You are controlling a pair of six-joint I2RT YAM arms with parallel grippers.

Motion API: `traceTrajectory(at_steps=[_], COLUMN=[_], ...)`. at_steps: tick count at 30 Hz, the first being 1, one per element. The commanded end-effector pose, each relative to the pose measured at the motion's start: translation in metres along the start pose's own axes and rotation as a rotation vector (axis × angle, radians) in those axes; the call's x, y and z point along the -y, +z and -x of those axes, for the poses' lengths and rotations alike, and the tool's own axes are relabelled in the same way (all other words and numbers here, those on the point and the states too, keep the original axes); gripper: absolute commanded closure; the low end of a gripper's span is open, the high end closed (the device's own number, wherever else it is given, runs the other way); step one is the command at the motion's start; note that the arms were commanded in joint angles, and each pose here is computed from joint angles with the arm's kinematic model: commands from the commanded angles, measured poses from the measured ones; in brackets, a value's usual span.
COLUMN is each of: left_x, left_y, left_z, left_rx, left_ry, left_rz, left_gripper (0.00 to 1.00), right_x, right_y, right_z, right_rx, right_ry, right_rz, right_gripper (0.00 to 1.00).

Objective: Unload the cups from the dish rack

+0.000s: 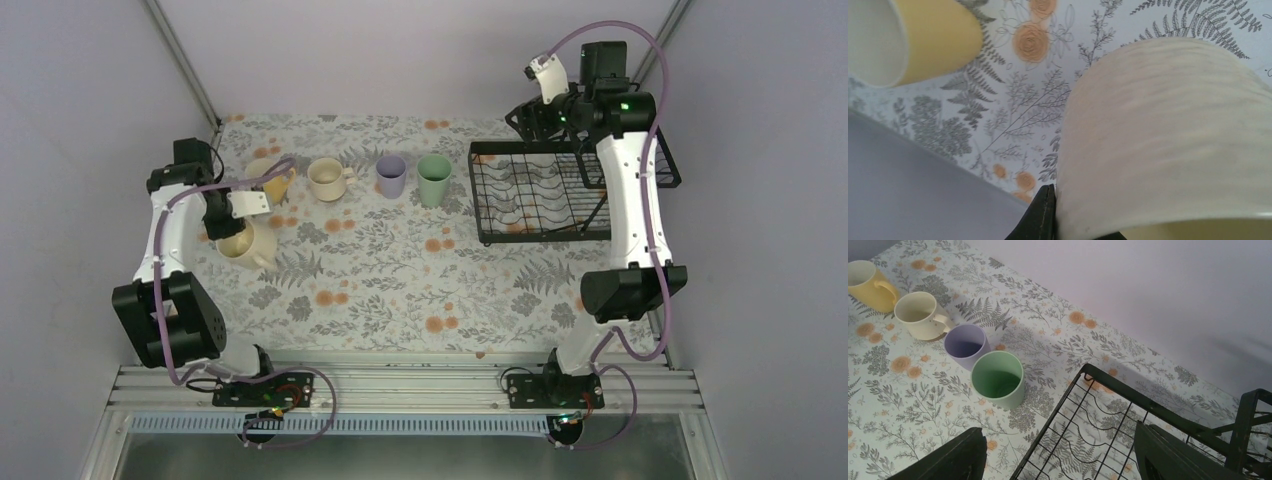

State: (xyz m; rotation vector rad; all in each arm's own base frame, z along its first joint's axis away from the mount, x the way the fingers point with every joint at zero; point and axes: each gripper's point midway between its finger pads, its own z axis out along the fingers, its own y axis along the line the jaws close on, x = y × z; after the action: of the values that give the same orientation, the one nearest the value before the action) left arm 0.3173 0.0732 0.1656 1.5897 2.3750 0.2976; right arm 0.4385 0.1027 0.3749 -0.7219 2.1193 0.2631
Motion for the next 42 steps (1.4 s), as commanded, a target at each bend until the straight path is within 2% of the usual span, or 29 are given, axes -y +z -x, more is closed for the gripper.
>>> traceTrajectory(at_steps=[1, 15, 23, 37, 39, 40, 42], left_x=[-0.008, -0.011, -0.010, -0.008, -0.008, -0.006, -0.006], left_y=[0.017, 0.070, 0.079, 0.093, 0.093, 0.093, 0.093], left_z=[0.011, 0.033, 0.038, 0.022, 0.020, 0.019, 0.017], left_rx=[0.049, -0.025, -0.074, -0.205, -0.215, -0.225, -0.234], left_ry=[-0.001, -0.025, 0.004, -0.002, -0.005, -0.004, -0.007], left_rz=[0.016, -0.038, -0.012, -0.008, -0.010, -0.016, -0.018], left_gripper=[0.98, 0.98, 0.97, 0.96, 0.93, 0.86, 0.79], right_x=[-0.006, -0.008, 0.030, 0.076, 0.086, 0.091, 0.103], right_y=[-0.032, -0.054, -0.055, -0.053, -0.056, -0.056, -0.056], right_z=[0.029, 0.050, 0.043, 0.036, 0.032, 0.029, 0.023], right_rx=[0.110, 0.182, 0.139, 0.085, 0.076, 0.066, 0.054], right_ry=[-0.018, -0.051, -0.038, 0.029, 0.040, 0.046, 0.054], right_rz=[-0.012, -0.035, -0.250, -0.464, -0.504, -0.521, -0.549], right_gripper=[0.24, 0.24, 0.23, 0.23, 0.22, 0.22, 0.22])
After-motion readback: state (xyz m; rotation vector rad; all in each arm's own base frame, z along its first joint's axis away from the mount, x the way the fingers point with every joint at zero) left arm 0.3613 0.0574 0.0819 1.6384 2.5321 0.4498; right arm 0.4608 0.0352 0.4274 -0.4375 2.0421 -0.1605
